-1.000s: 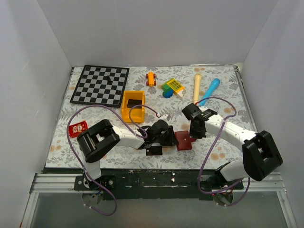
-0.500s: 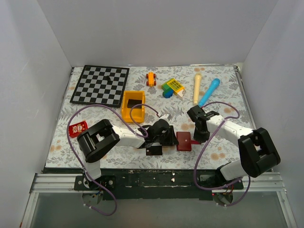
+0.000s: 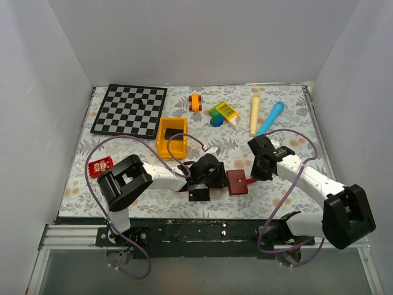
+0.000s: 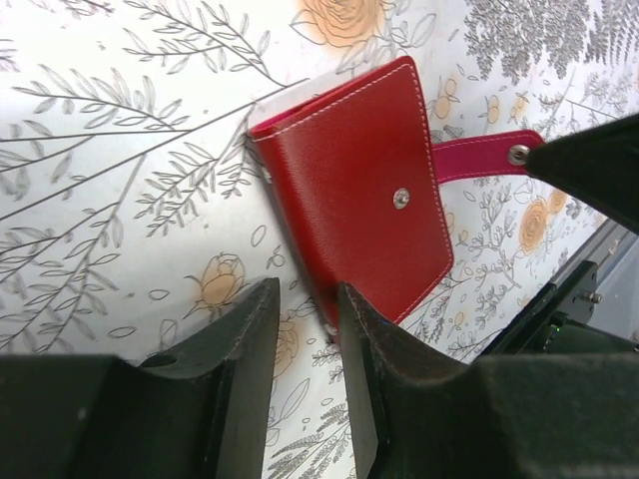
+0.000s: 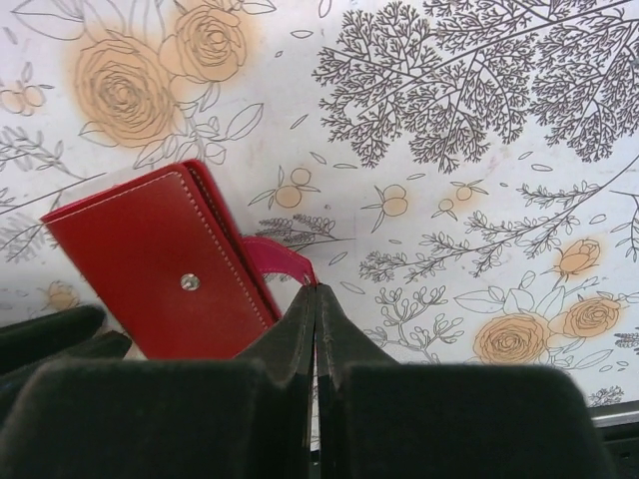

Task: Put the credit cards into the card holder
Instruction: Open the card holder at the center of the board.

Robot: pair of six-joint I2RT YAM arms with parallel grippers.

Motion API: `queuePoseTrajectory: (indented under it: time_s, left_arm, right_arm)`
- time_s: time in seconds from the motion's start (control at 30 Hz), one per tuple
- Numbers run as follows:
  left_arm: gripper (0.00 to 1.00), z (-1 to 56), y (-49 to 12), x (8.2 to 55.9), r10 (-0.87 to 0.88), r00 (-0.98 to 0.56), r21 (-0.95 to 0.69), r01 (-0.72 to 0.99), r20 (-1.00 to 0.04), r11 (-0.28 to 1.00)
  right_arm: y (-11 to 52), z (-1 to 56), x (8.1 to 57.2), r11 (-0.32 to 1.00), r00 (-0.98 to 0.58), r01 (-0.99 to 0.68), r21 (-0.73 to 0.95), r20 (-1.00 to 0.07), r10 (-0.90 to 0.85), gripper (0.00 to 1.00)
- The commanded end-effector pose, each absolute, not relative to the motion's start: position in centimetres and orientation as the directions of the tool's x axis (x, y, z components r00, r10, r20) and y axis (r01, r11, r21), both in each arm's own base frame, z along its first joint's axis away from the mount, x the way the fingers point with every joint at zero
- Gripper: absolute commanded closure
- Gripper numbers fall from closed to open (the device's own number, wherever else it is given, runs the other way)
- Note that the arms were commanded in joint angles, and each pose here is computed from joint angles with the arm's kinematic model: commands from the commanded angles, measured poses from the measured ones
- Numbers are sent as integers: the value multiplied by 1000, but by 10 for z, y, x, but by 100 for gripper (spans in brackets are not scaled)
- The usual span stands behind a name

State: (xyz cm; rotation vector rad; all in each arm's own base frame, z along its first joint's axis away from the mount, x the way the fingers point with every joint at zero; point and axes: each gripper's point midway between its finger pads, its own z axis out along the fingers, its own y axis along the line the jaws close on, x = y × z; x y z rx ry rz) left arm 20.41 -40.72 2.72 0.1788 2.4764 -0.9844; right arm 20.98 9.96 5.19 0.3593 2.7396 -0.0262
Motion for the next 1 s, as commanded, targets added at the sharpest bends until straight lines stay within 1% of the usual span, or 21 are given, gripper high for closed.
queuePoseTrajectory:
  time_s: [0.0, 0.07, 0.17, 0.23, 0.33, 0.47, 0.57, 0.63, 0.73, 0.87, 0.97]
  left_arm:
    - [66, 46, -391, 221, -79, -848, -573, 283, -525, 770]
    - [57, 54, -386, 225, -93, -838, -570, 280, -538, 773]
    - [41, 84, -376, 235, -145, -807, -592, 285, -573, 754]
    - [37, 106, -367, 241, -180, -778, -600, 292, -602, 745]
    - [35, 133, -356, 250, -205, -735, -590, 312, -647, 745]
    - [34, 158, -347, 256, -220, -701, -584, 333, -678, 740]
    - [34, 167, -341, 256, -237, -687, -589, 335, -687, 735]
    - [34, 167, -336, 256, -242, -681, -585, 330, -691, 741]
    - [34, 158, -331, 255, -232, -687, -569, 313, -688, 760]
    - [34, 149, -326, 251, -226, -697, -564, 301, -680, 769]
    - [34, 143, -324, 251, -219, -702, -555, 292, -678, 779]
  right_arm:
    - [107, 81, 221, 969, -873, 231, 92, -420, 248, 99]
    - [107, 93, 223, 970, -868, 221, 100, -433, 242, 99]
    - [108, 114, 226, 972, -854, 203, 118, -464, 235, 99]
    - [109, 129, 228, 972, -843, 189, 138, -486, 233, 99]
    - [114, 155, 231, 972, -828, 157, 175, -513, 226, 99]
    - [137, 178, 233, 957, -837, 77, 280, -503, 214, 99]
    - [165, 184, 234, 919, -855, 10, 394, -473, 212, 99]
    - [179, 181, 235, 897, -871, -4, 442, -442, 214, 99]
    - [190, 175, 235, 889, -891, -13, 458, -409, 198, 99]
    - [210, 187, 237, 848, -887, -82, 524, -427, 178, 99]
    - [212, 192, 240, 842, -884, -80, 533, -429, 187, 99]
